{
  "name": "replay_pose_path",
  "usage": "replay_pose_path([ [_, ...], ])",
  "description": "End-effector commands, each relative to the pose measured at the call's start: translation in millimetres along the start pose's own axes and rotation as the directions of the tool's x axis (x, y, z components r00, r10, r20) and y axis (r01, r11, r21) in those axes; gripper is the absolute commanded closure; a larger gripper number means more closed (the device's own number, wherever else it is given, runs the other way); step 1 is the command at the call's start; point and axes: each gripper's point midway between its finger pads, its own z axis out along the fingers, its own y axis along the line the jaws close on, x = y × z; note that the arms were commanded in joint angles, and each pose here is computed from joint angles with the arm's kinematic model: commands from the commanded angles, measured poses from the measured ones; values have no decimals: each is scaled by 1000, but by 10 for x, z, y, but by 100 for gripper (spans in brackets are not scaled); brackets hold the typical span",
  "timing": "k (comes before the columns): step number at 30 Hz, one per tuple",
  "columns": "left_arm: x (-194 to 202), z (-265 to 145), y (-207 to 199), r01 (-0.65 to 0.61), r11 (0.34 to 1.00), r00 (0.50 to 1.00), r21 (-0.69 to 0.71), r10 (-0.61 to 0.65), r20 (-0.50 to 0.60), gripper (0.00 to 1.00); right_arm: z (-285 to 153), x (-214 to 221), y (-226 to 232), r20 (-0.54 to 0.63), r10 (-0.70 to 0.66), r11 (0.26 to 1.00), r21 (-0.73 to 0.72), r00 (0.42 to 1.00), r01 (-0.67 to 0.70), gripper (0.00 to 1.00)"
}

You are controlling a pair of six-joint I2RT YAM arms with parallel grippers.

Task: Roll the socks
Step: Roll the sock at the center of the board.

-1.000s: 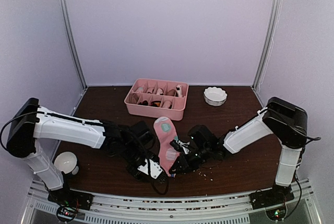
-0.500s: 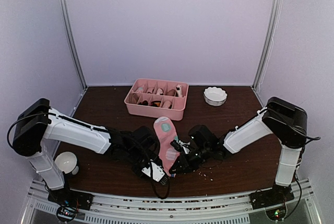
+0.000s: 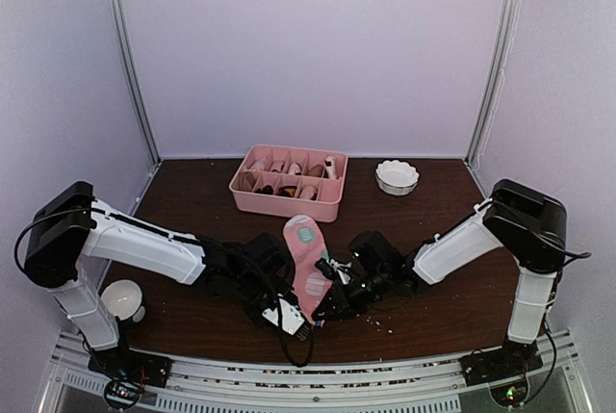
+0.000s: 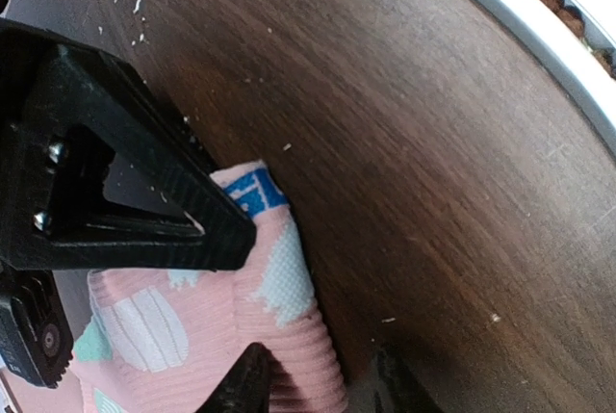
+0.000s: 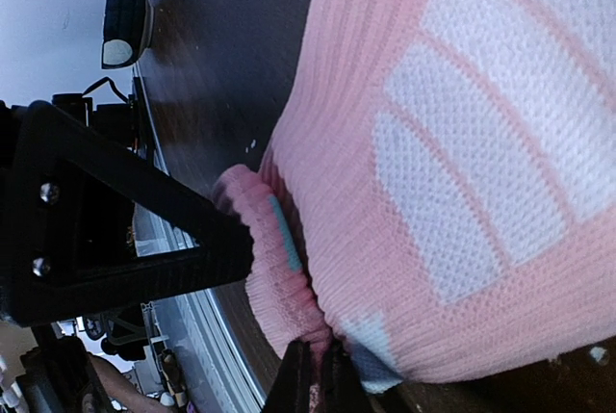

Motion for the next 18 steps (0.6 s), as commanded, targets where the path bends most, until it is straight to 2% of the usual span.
replay_pose_path([
  [1, 115, 99, -167, -7, 999, 999, 43, 9, -47, 64, -13, 401, -613, -69, 167, 969, 196, 984, -151, 100],
  [5, 155, 116, -197, 2, 999, 998, 43, 0, -63, 68, -20, 392, -608, -63, 170, 969, 193, 983, -156, 100],
  [13, 295, 247, -98, 107, 994, 984, 3, -105, -145, 90, -36, 314, -500, -21, 170, 976, 145, 985, -166, 100],
  [18, 422, 329, -250, 176, 983, 964, 54, -161, -213, 92, -52, 243, -434, 20, 177, 978, 107, 984, -178, 94],
])
